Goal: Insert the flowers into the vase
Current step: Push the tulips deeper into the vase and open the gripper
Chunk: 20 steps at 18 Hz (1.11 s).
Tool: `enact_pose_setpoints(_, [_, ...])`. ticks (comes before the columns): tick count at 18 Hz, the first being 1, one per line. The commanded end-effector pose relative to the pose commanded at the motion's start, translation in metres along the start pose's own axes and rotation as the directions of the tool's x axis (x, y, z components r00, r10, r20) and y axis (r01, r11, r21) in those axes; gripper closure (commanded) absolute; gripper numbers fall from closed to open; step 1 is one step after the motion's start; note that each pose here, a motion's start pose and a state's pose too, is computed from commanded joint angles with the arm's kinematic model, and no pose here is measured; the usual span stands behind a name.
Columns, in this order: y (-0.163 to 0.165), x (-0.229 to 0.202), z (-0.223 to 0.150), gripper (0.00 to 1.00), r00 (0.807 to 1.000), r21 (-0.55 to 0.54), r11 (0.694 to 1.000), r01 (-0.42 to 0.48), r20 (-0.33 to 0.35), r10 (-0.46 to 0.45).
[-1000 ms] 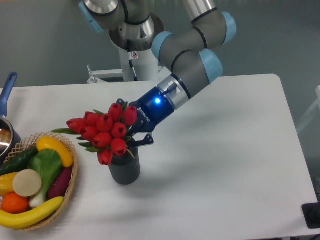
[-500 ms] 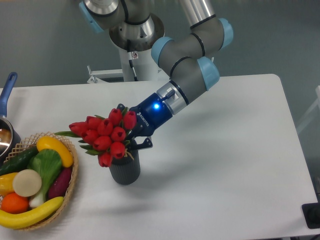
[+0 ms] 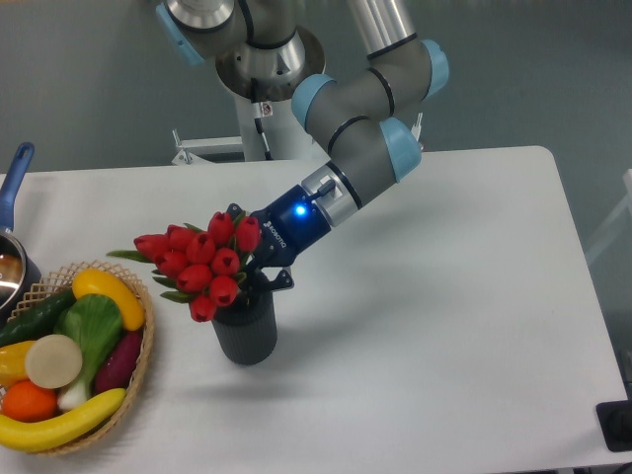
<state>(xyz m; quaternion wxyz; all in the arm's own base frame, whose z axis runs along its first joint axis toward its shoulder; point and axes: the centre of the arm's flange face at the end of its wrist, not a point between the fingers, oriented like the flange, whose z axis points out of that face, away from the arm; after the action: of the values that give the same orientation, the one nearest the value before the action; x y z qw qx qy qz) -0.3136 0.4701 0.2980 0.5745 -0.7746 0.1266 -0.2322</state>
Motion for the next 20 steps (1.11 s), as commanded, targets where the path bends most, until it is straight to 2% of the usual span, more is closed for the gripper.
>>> enact_pose_setpoints(3, [0.0, -0.005, 0.0, 0.37, 1.0, 0.0, 1.0, -0.003, 0.0, 0.003])
enact_pose_setpoints(5, [0.002, -0.006, 0.001, 0.31, 1.0, -0.002, 1.0, -0.031, 0.0, 0.031])
enact_pose_setpoints(7, [0.006, -0.008, 0.002, 0.17, 0.998, -0.002, 0.998, -0.069, -0.002, 0.069])
enact_pose_setpoints(8, [0.007, -0.008, 0.002, 0.13, 0.997, -0.002, 0.997, -0.08, -0.003, 0.08])
enact_pose_setpoints(10, [0.008, -0.007, 0.002, 0.13, 0.997, -0.002, 0.997, -0.08, -0.004, 0.08])
enact_pose_setpoints(12, [0.007, -0.007, 0.001, 0.02, 0.996, -0.002, 0.996, -0.086, -0.001, 0.086])
enact_pose_setpoints(13, [0.006, -0.007, 0.0, 0.0, 0.996, -0.007, 0.996, -0.091, 0.003, 0.091])
enact_pose_setpoints(17, [0.007, -0.008, -0.01, 0.0, 0.99, -0.193, 0.974, -0.118, 0.057, 0.132])
enact_pose_setpoints(20, [0.0, -0.005, -0.022, 0.0, 0.984, -0.248, 0.96, -0.128, 0.088, 0.154])
